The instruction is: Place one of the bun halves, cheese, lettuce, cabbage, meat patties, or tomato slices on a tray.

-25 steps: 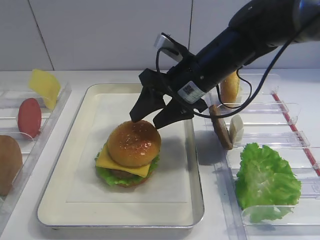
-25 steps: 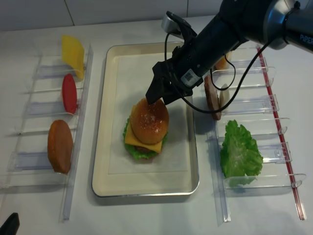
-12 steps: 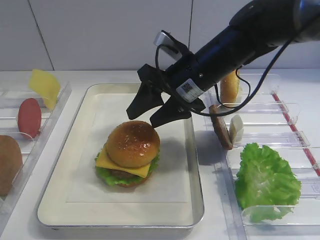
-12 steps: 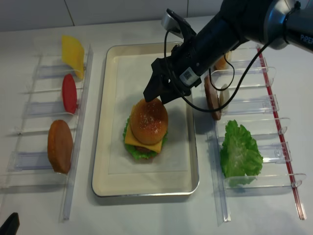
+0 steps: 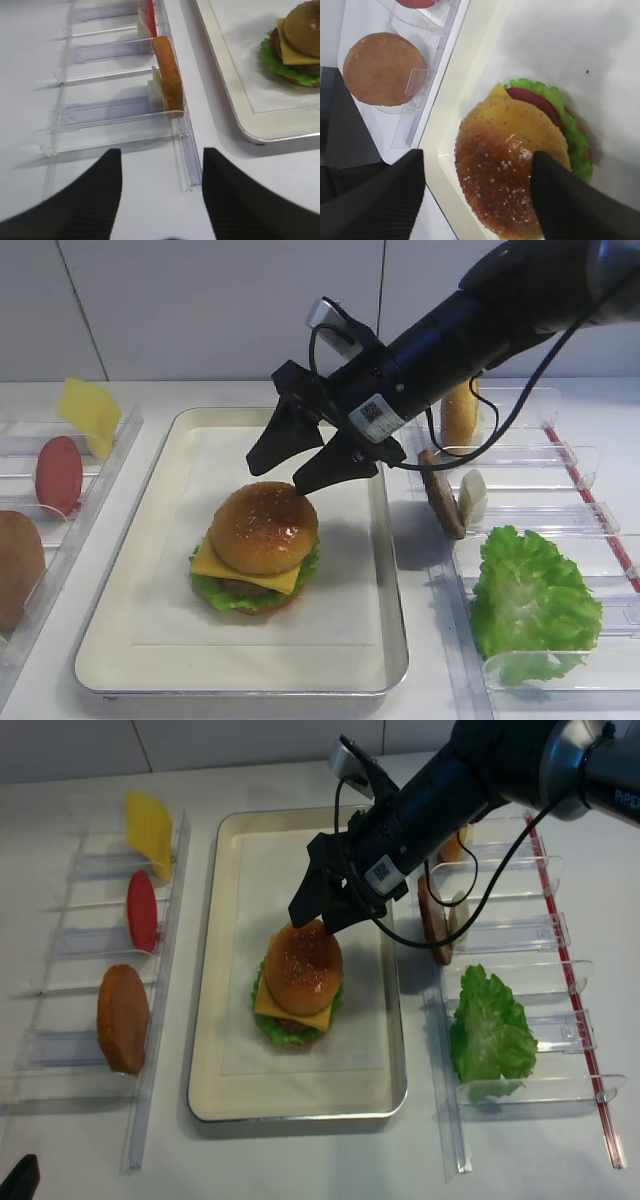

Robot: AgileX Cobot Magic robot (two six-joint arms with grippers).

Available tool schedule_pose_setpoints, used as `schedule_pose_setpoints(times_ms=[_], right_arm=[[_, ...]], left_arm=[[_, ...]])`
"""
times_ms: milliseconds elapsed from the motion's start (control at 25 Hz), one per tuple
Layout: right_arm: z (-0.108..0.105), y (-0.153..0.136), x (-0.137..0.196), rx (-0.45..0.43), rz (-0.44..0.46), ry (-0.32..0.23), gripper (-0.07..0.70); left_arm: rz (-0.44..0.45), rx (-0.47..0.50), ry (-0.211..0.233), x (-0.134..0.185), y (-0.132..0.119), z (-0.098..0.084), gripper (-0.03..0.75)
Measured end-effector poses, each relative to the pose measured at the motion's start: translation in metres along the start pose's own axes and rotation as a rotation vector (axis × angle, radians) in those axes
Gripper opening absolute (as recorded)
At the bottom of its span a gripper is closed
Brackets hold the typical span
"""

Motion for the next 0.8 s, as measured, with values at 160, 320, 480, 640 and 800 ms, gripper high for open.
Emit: schedule_pose_setpoints(times_ms=[160, 320, 480, 640, 800], right_arm=[[0.004, -0.0048, 0.0025, -0.002, 0.011, 0.01, 0.478], [0.008, -0.007, 0.003, -0.007, 0.017, 0.019, 0.477], [0.0079, -0.0069, 0.003, -0.006, 0.017, 0.021, 0.477], [0.0035, -0.0067, 0.0056, 0.027, 0.038, 0.043, 0.477], [0.0008, -0.0026, 0.0053, 0.076, 0.067, 0.073, 0.477]], left_arm=[[0.0, 0.0, 0.0, 0.0, 0.0, 0.0, 0.359], [0.0, 0.0, 0.0, 0.0, 0.0, 0.0, 0.359], [0.0, 0.0, 0.0, 0.0, 0.0, 0.0, 0.359], [0.0, 0.0, 0.0, 0.0, 0.0, 0.0, 0.359], [0.0, 0.0, 0.0, 0.0, 0.0, 0.0, 0.359]])
Point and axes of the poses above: a point on each arm's last joint axis where the gripper is mounted, y pointing back along that axis away from the gripper, z along the wrist's bending axis when the last joint is at zero, x = y × z, the point moved 5 cm from there along -y, pointing out along that axis toward the gripper, and after that the axes turned 4 degrees about -y, right-handed, at the moved point
